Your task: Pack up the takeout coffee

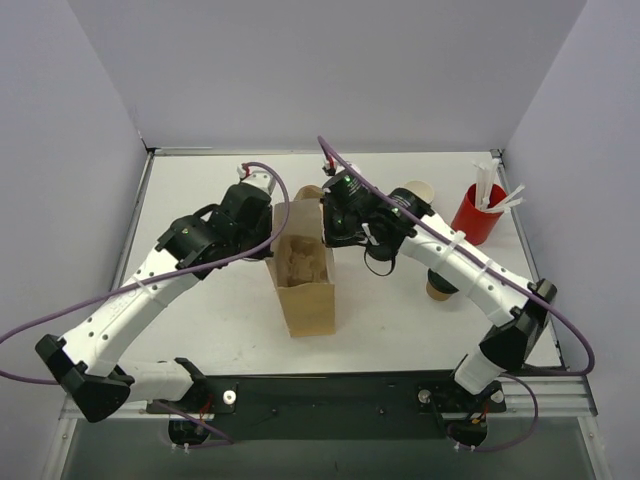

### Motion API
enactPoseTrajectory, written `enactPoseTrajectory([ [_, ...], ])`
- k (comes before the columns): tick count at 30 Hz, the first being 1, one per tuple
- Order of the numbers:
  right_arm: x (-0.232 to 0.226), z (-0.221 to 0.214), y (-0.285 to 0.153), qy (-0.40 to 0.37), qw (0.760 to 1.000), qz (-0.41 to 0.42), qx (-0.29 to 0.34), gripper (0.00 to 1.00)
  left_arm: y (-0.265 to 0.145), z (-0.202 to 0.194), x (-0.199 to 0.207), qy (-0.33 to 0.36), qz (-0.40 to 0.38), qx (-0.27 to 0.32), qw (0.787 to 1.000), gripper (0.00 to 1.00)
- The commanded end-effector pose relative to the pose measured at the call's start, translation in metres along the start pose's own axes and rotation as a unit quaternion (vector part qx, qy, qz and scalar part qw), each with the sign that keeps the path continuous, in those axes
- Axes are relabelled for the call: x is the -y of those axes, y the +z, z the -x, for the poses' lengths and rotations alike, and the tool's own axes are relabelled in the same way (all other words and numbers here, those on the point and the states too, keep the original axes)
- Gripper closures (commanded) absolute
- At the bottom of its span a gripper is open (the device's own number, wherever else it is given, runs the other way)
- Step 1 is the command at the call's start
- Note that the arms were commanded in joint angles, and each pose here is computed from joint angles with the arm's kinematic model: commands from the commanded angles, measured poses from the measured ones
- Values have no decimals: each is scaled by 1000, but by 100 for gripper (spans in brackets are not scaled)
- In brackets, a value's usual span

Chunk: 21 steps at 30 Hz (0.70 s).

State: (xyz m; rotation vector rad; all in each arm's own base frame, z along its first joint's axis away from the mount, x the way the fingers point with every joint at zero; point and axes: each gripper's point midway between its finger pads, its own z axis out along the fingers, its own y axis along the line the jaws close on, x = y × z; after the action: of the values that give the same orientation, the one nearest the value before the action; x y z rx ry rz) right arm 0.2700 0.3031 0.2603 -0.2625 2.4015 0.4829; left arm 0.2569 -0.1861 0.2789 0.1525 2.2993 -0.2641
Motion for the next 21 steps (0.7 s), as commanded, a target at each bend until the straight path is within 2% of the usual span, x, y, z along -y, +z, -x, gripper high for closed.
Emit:
enactPoseTrajectory([
  [1,20,-34,29,-13,997,-41,-71,100,23,-17,10,-12,-13,-27,999,100],
  [9,13,4,-7,-23,999,-36,-14,100,-9,21,8,-11,-11,21,1000,100],
  [13,13,9,-16,-23,999,-33,-5,100,-18,26,6,-13,-12,27,999,100],
  [18,16,0,-7,-29,999,-38,-22,100,-9,17,4,-9,-5,15,1000,100],
  [19,15,-3,-4,-31,998,-37,-27,96,-6,14,4,-9,-4,12,1000,100],
  [20,14,-3,-3,-32,999,-34,-28,77,-6,13,4,-10,-6,12,1000,100],
  [21,11,-3,-4,-33,999,-27,-29,67,-4,12,3,-12,-3,11,1000,100],
])
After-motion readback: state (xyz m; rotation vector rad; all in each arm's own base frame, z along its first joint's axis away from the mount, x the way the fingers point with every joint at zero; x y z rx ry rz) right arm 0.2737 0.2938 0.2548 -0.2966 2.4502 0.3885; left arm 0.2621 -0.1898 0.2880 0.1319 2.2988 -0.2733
